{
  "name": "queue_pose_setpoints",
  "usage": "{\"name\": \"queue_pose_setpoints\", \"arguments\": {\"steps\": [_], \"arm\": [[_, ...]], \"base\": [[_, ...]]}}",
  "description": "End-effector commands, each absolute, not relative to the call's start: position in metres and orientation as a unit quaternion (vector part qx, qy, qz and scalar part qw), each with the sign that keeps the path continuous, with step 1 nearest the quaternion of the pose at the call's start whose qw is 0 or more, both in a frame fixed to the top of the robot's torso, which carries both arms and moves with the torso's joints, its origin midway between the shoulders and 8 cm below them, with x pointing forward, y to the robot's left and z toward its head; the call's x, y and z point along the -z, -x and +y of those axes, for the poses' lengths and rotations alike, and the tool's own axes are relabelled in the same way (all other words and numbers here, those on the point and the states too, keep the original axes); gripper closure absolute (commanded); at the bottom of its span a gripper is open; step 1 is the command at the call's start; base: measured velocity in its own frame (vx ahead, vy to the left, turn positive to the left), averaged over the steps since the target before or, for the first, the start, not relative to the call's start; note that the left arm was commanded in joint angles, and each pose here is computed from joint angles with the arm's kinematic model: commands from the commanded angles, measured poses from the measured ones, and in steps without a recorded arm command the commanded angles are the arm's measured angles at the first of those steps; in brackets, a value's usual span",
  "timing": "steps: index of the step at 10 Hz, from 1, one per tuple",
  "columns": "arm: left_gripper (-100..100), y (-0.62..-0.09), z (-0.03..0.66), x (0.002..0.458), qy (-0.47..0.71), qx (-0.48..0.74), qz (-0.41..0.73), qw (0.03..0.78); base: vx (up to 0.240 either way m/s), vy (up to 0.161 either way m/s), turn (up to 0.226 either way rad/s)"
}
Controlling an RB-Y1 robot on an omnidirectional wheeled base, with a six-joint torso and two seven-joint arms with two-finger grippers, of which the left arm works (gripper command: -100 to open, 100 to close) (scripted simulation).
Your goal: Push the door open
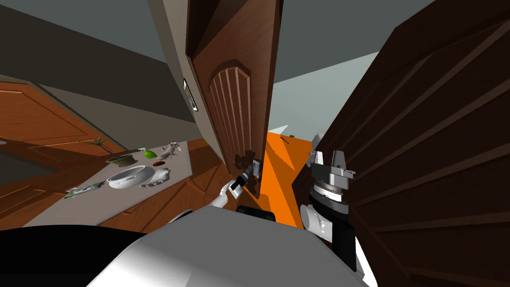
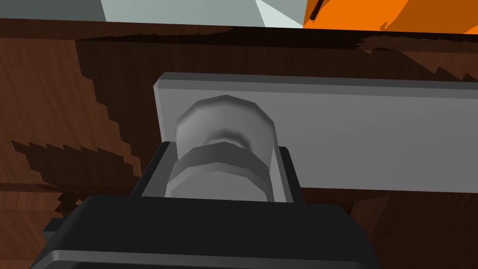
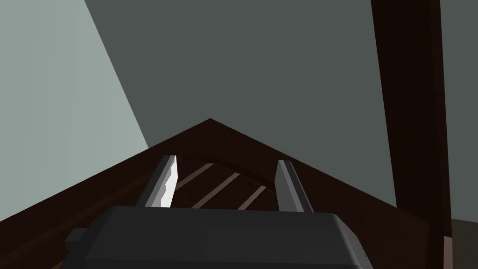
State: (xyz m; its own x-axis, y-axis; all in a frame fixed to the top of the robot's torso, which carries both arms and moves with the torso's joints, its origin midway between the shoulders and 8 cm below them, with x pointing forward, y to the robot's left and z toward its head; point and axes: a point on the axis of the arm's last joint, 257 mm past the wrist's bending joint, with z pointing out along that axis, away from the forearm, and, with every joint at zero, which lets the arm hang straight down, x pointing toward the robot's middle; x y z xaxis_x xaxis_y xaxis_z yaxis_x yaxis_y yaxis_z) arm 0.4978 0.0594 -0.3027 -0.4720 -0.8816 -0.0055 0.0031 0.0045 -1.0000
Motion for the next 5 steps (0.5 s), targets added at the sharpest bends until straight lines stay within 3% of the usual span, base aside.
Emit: {"name": "queue_pose_setpoints", "arguments": {"steps": [1,5], "arm": [[100,-0.508,0.069,0.293,0.362,0.604,0.601,0.379],[100,-0.521,0.077,0.29,0.371,0.595,0.592,0.396]], "base": [[0.1,-0.094,0.024],[0.088,-0.09,0.039]]}}
